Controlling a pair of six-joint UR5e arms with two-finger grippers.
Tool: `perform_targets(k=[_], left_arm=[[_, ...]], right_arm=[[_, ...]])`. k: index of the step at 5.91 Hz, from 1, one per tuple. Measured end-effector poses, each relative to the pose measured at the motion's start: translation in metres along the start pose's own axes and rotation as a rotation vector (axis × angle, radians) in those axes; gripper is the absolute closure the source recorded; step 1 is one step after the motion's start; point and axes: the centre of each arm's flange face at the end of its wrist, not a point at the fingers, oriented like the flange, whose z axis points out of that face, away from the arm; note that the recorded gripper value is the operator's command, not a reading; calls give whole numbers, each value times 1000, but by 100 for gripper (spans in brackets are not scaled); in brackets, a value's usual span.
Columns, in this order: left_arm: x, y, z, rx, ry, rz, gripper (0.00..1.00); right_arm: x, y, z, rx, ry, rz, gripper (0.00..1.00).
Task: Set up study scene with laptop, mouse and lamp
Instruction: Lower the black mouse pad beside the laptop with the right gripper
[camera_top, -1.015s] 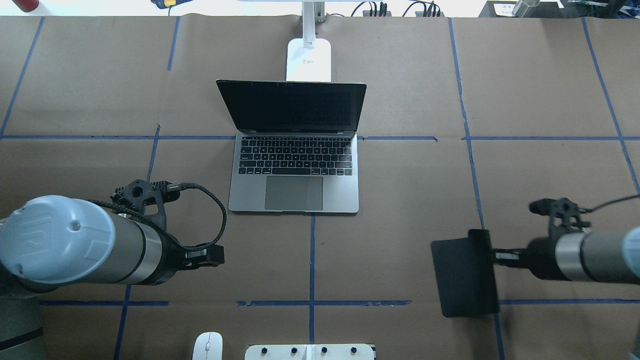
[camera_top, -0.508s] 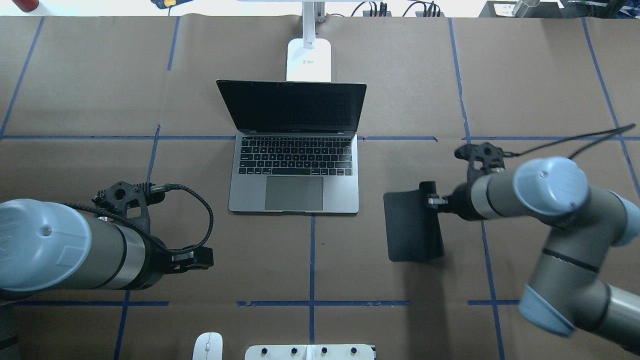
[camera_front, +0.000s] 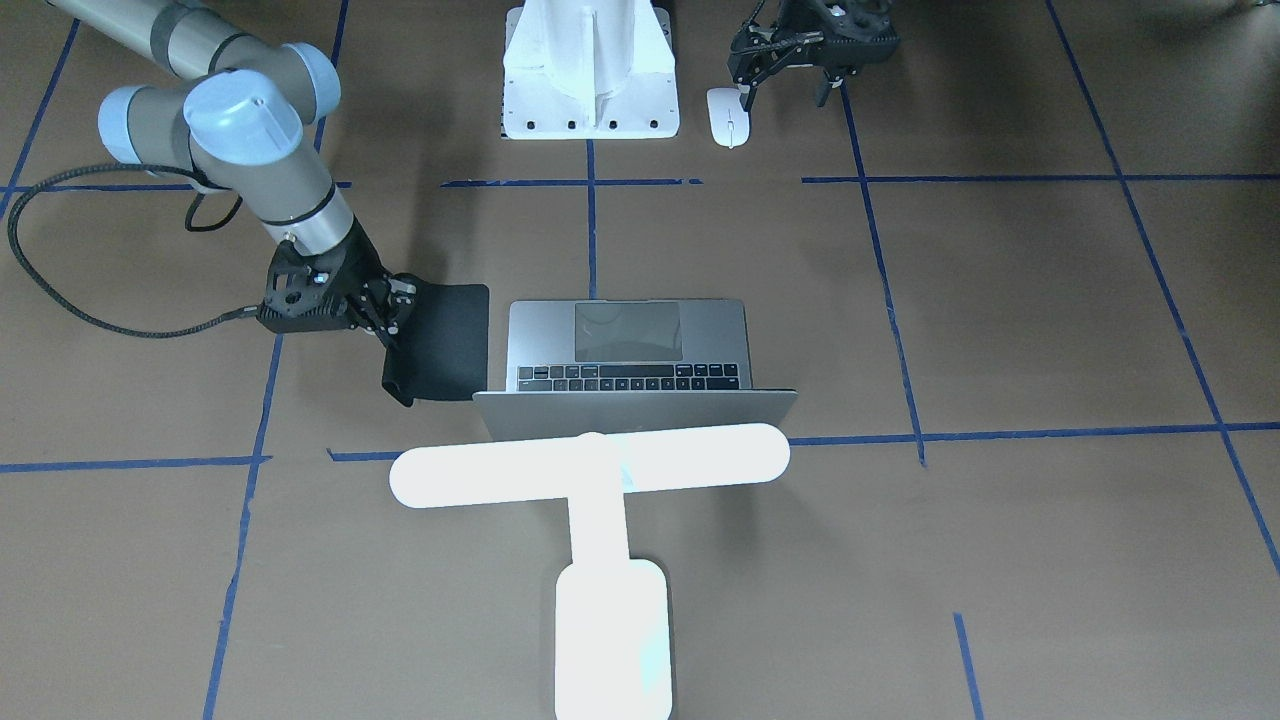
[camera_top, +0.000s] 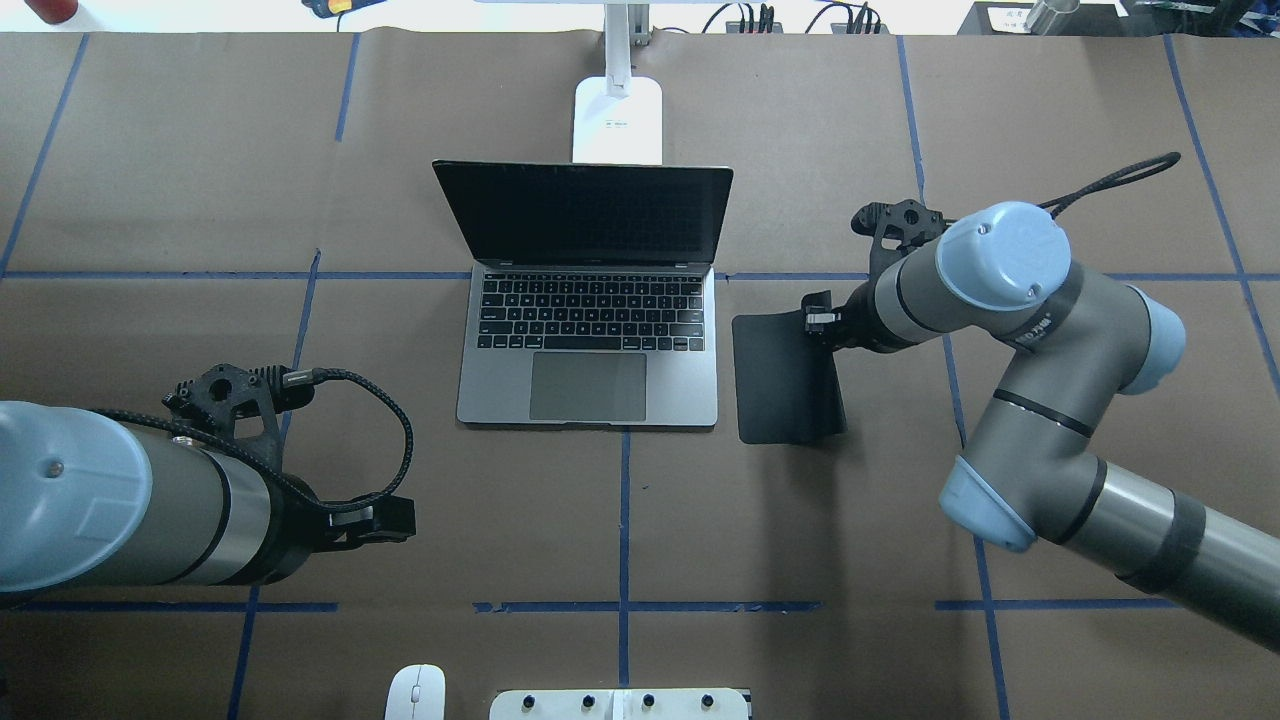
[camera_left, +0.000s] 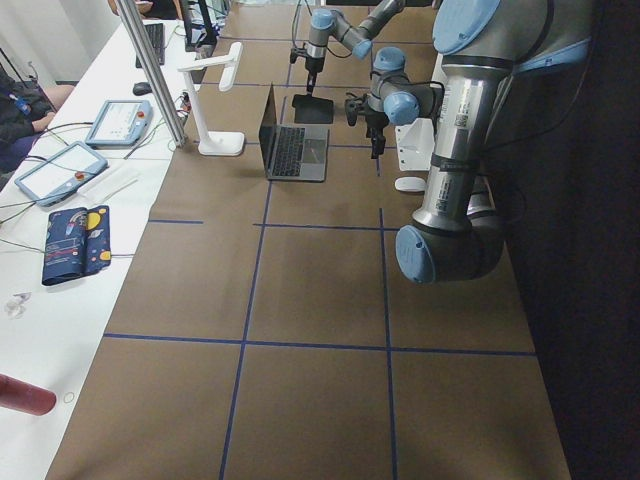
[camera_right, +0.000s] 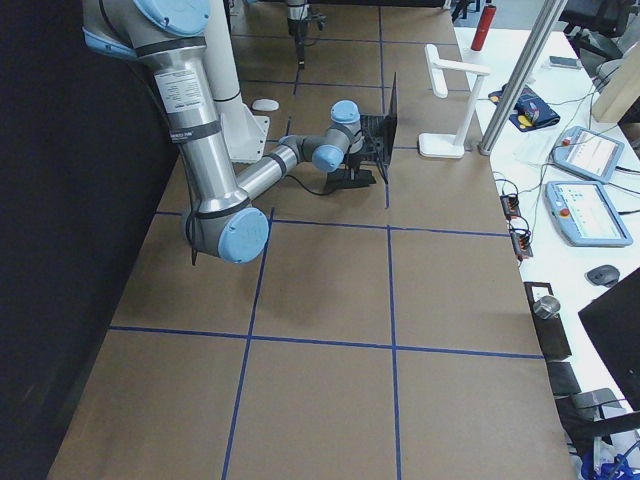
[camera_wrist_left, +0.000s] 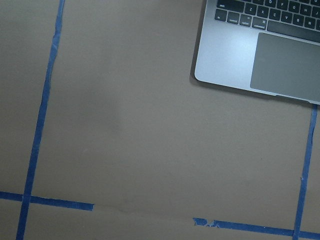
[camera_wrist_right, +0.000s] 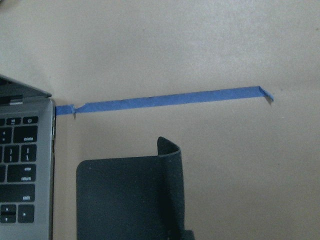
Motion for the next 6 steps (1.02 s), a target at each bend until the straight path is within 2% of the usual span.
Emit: perform_targets(k=[1,2,4,6], left_arm=[[0,0,0,0,0,0,0],[0,0,0,0,1,0,0],[0,1,5,-4,-10,5,0],[5,25,24,-47,-27,54,0]], right_arm=[[-1,-13,1,-8,-1,17,65],[-2,-19,2,-19,-2,28,1],[1,-27,-3,-43,-13,43,0],[22,-53,-24,-83,-30,85,0]])
